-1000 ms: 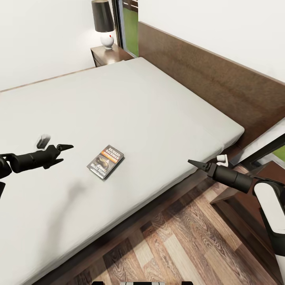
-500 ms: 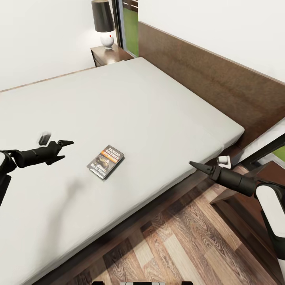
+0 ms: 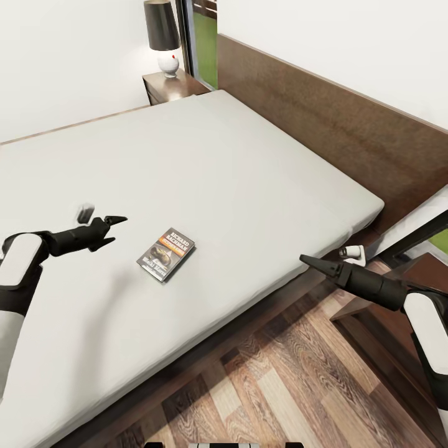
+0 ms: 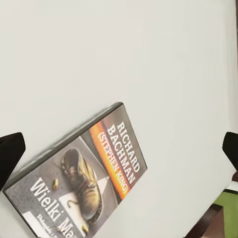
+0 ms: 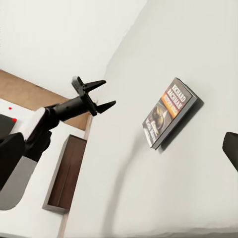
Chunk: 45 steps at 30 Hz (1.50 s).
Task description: In the bedroom, move the book from the bed onto either nightstand, and place the two sandals side by side next to the bed.
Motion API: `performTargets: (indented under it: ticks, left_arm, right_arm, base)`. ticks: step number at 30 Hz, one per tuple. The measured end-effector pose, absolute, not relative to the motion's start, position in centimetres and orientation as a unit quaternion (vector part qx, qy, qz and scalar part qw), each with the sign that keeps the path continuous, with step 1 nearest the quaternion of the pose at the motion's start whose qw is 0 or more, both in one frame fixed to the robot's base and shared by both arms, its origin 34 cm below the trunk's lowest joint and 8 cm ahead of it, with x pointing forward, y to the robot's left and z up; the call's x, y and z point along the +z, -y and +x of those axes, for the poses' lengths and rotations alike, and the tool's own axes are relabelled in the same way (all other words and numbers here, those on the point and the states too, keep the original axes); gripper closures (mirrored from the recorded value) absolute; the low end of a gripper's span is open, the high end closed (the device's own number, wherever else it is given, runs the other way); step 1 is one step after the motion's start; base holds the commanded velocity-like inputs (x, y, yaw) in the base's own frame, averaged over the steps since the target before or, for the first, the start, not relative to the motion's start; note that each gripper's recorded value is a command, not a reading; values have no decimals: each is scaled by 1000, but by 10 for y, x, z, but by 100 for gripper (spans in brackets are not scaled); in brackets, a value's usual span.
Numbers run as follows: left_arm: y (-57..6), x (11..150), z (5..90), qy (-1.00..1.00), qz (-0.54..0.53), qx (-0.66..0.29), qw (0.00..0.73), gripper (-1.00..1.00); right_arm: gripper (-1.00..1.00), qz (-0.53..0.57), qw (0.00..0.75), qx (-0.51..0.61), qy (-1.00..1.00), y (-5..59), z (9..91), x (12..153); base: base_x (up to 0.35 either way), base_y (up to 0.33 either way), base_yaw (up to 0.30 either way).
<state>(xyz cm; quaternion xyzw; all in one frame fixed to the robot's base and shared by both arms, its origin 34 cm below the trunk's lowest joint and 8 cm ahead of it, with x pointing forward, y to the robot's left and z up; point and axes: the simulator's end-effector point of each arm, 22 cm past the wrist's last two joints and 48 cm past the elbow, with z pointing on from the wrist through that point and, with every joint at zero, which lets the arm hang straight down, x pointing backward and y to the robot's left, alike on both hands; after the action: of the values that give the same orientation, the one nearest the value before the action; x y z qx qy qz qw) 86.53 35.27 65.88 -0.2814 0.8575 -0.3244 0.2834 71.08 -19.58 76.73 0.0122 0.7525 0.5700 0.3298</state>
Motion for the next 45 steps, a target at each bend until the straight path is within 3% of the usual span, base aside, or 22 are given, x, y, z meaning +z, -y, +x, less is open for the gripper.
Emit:
performTargets:
  ticks: [45]
  left_arm:
    - [-330, 573, 886, -858, -293, -324, 271, -100]
  right_arm:
    - [-100, 11, 330, 573, -750, 195, 710, 768]
  base:
    - [0, 0, 0]
